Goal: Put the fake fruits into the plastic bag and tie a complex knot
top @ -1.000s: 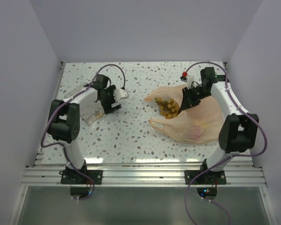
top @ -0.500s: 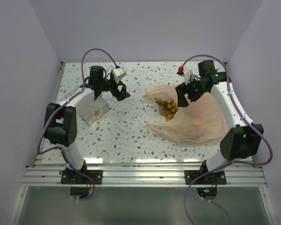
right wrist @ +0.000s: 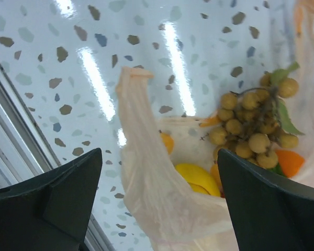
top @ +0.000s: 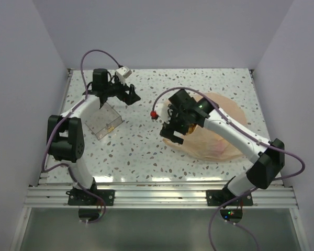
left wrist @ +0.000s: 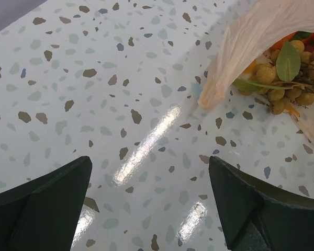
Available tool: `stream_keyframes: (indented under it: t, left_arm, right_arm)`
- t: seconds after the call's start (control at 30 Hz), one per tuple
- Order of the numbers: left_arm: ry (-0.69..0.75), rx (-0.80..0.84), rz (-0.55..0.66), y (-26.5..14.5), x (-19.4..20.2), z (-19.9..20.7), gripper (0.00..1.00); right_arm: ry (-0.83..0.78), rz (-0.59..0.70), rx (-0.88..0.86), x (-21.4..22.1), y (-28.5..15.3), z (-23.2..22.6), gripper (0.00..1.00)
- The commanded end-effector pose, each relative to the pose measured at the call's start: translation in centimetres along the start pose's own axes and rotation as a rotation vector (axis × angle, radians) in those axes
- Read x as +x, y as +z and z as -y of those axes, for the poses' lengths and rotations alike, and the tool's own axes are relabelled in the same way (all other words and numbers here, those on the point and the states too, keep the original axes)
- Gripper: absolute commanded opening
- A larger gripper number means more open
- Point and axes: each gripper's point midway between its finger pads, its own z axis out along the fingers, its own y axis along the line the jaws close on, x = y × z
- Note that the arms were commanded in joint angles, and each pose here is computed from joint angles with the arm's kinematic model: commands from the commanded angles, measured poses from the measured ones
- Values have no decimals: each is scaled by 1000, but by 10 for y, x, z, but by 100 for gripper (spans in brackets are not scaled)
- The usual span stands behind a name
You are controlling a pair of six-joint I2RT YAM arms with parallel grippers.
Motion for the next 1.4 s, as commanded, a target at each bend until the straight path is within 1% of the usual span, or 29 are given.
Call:
stream_keyframes:
  t: [0.0,0.03,0.1,0.13,0.2,0.33,0.37,0.4,0.43,0.5,0.53,0.57,0.6,0.67,0.7,0.77,0.83,0.87,0.93,0.97,1.13,1.2,1.27,1.37]
  left_arm:
    - [-34,-20,11,-7,-8,-3,100]
    - [-36,-23,8,-7,-8,-4,100]
    - [-45,-30,0,-6,-6,-7,100]
    - [-54,-32,-1,-6,-5,-9,100]
    - [-65,-38,-1,-5,-4,-11,100]
    - [-95,-24,-1,2,2,-13,100]
    - [-99,-18,2,3,2,-13,100]
    - [-103,-6,3,5,4,-12,100]
    - [-106,31,2,9,9,-8,100]
    - [-71,61,22,15,11,-5,100]
    - [-68,91,16,22,16,2,100]
    - [-59,109,17,26,18,6,100]
    - [-45,131,13,31,21,11,97]
    - [-26,178,-5,47,28,28,92]
    - [-10,194,-2,52,27,33,90]
    - [1,235,-14,69,33,50,89]
    - [5,263,-25,84,39,62,87]
    - [17,264,-6,89,36,63,87]
    - [-11,294,-5,97,41,71,87]
    - [-3,303,7,100,39,73,87]
    - [-34,313,-13,115,53,81,88]
    - [-20,319,-12,119,54,86,88]
    - [2,271,-15,125,55,82,88]
    - [9,265,-16,132,55,81,88]
  right_arm:
    - [-118,-65,32,-1,20,-13,95]
    - [-155,-80,22,-3,26,-25,96]
    - [-162,-99,22,-5,40,-34,97]
    - [-180,-105,3,-7,46,-45,97]
    - [-181,-134,38,-7,59,-46,97]
    - [-183,-193,51,11,85,-51,97]
    - [-186,-196,57,13,89,-52,97]
    - [-189,-225,49,25,96,-56,95]
    - [-187,-235,50,30,99,-57,93]
    - [-177,-244,76,40,106,-56,79]
    - [-174,-232,92,39,105,-54,68]
    - [-168,-201,106,34,104,-52,45]
    - [-161,-181,107,33,103,-53,32]
    - [-159,-101,102,28,89,-58,11]
    - [-166,-67,100,29,90,-60,0]
    - [-172,9,112,19,77,-60,0]
    - [-171,35,92,17,72,-64,0]
    - [-171,48,92,15,68,-65,0]
    - [-179,48,74,18,69,-68,0]
    - [-181,47,69,19,70,-69,0]
    - [-200,53,47,16,62,-72,0]
    - [-202,51,45,15,57,-71,0]
    - [-205,45,43,16,54,-71,0]
    - [-209,50,26,16,53,-73,0]
